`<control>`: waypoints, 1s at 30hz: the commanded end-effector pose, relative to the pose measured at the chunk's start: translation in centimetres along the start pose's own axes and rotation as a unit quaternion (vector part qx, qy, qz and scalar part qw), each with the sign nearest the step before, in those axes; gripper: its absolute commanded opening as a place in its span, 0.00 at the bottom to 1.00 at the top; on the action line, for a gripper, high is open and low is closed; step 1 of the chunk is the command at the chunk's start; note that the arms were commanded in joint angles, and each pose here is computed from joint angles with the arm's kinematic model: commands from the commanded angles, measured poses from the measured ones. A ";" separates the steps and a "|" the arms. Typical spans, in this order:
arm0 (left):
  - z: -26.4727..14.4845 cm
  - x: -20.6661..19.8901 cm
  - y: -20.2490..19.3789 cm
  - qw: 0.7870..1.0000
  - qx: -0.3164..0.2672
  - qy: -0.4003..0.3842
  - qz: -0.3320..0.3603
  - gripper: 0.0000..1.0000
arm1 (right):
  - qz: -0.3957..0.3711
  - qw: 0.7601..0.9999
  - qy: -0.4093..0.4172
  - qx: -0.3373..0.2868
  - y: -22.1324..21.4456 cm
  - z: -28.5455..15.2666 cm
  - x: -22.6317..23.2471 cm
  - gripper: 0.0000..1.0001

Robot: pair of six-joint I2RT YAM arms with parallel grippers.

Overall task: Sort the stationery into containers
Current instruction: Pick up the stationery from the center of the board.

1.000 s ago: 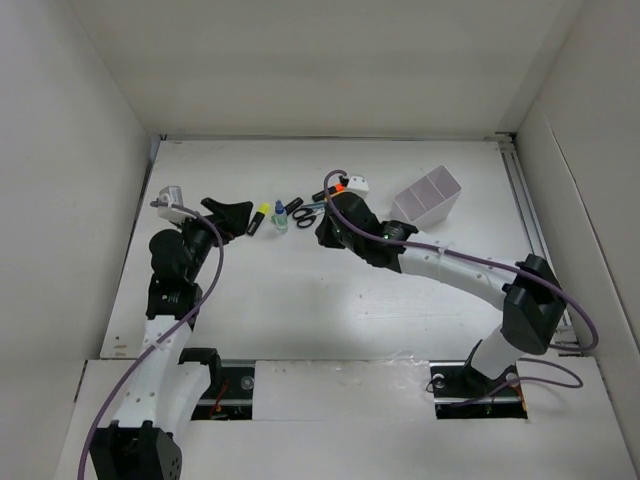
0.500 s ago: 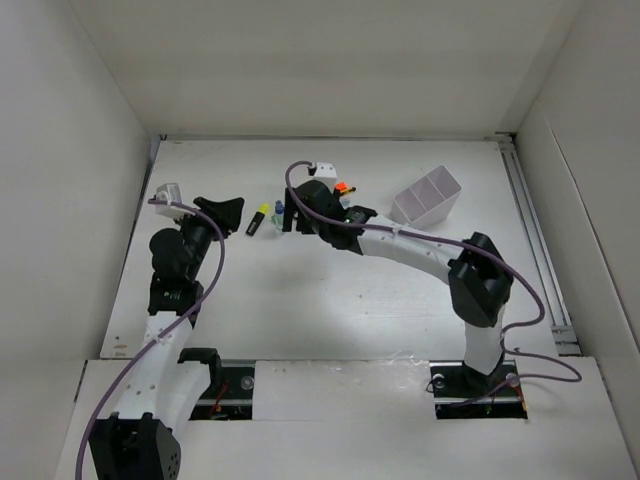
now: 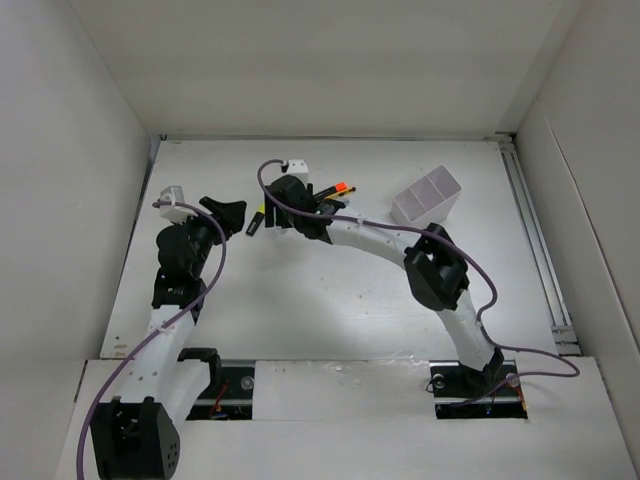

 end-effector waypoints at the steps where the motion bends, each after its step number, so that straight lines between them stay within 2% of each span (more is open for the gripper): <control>1: 0.0 -1.3 0.3 0.999 -0.004 -0.033 0.008 0.71 | 0.005 0.999 0.015 -0.038 3.6 -0.2 1.3 0.74; 8: -0.1 -1.4 0.2 0.999 -0.001 -0.038 0.008 0.76 | -0.006 0.999 0.005 -0.043 3.9 1.1 1.7 0.57; 10: -0.1 -1.7 -0.1 0.999 0.005 -0.045 0.009 0.77 | -0.007 0.999 -0.001 -0.042 3.5 1.5 1.4 0.48; 14: -0.3 -2.2 0.3 0.998 0.001 -0.055 0.010 0.77 | -0.009 0.999 -0.012 -0.043 3.5 1.5 1.0 0.47; 17: -0.3 -2.2 0.3 0.998 0.001 -0.055 0.010 0.81 | -0.014 0.999 -0.017 -0.035 2.9 1.8 0.7 0.50; 19: -0.3 -2.2 0.3 0.998 0.001 -0.055 0.010 0.84 | -0.016 0.999 -0.024 -0.034 2.6 1.9 0.4 0.40; 20: -0.3 -2.2 0.3 0.998 0.001 -0.055 0.010 0.85 | -0.014 0.999 -0.022 -0.037 2.8 1.7 0.4 0.31; 21: -0.3 -2.2 0.3 0.998 0.001 -0.055 0.010 0.97 | -0.014 0.999 -0.022 -0.037 2.8 1.7 0.4 0.27; 22: -0.3 -2.2 0.3 0.998 0.001 -0.055 0.010 1.00 | -0.011 0.999 -0.019 -0.042 3.1 1.4 0.5 0.25; 25: -0.3 -2.2 0.3 0.998 0.001 -0.055 0.010 1.00 | -0.008 0.999 -0.010 -0.046 3.8 0.8 0.9 0.08; 27: -0.3 -2.2 0.3 0.998 0.001 -0.055 0.010 1.00 | 0.010 0.998 -0.005 -0.061 5.0 -0.2 1.1 0.00; 30: -0.3 -2.2 0.3 0.998 0.001 -0.055 0.010 1.00 | 0.027 0.996 0.003 -0.088 7.3 -2.8 1.2 0.00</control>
Point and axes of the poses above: each gripper's point midway between its finger pads, its own z axis out along the fingers, its own x axis along the line the jaws close on, y = z × x, the point moved 3 cm from there along -z, back along the fingers, and after that the axes turned 3 degrees about z, right-handed, at the moved point
